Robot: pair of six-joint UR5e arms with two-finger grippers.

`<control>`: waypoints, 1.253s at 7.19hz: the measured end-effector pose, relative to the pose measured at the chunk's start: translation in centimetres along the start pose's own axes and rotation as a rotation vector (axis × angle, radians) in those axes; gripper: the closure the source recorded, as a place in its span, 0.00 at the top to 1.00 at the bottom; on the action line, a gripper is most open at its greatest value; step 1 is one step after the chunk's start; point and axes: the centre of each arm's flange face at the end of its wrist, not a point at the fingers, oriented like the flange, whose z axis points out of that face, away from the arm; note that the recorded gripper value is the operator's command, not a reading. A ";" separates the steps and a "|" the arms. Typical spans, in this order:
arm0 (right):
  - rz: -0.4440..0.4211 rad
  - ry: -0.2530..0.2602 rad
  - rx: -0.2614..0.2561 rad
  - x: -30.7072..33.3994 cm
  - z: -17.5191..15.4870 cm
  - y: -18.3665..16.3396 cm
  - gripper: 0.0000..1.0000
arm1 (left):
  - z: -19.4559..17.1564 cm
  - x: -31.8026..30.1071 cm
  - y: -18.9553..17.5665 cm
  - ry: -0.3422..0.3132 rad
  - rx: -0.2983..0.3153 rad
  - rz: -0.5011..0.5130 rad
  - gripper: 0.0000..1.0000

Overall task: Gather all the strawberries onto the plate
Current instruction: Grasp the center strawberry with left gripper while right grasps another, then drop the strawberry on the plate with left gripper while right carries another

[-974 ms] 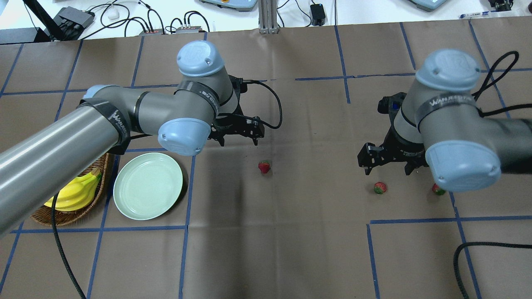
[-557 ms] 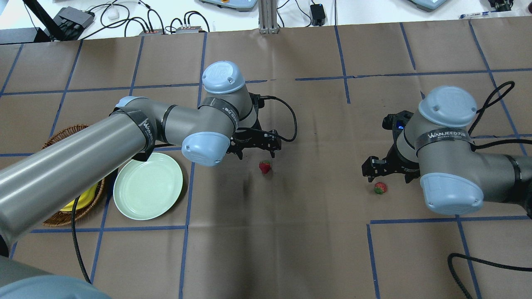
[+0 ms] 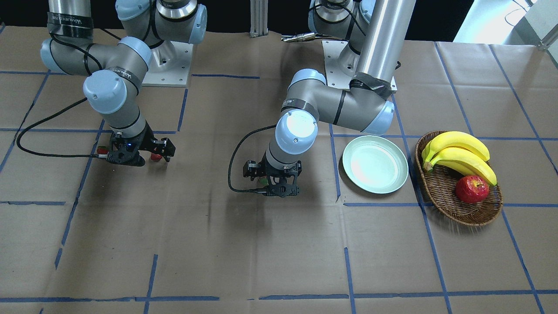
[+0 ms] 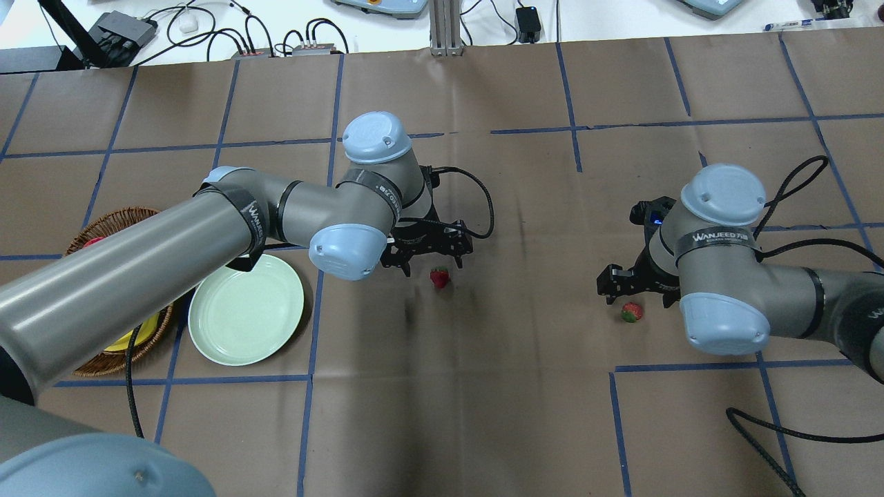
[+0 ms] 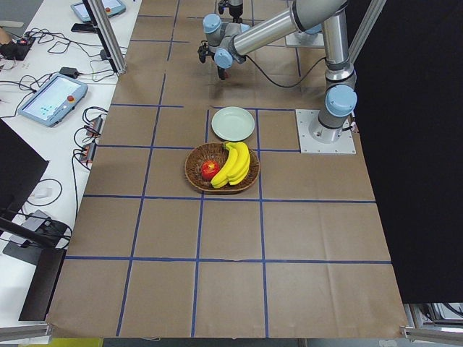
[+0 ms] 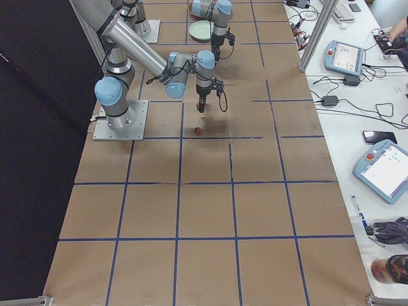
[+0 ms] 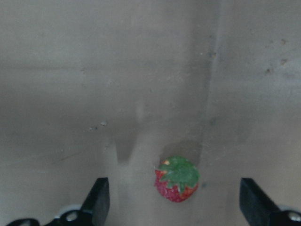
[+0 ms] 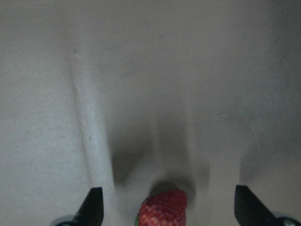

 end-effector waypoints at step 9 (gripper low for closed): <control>-0.003 -0.004 -0.032 -0.1 0.9 0.8 0.13 | -1.8 -0.5 0.2 0.001 0.024 -0.013 0.00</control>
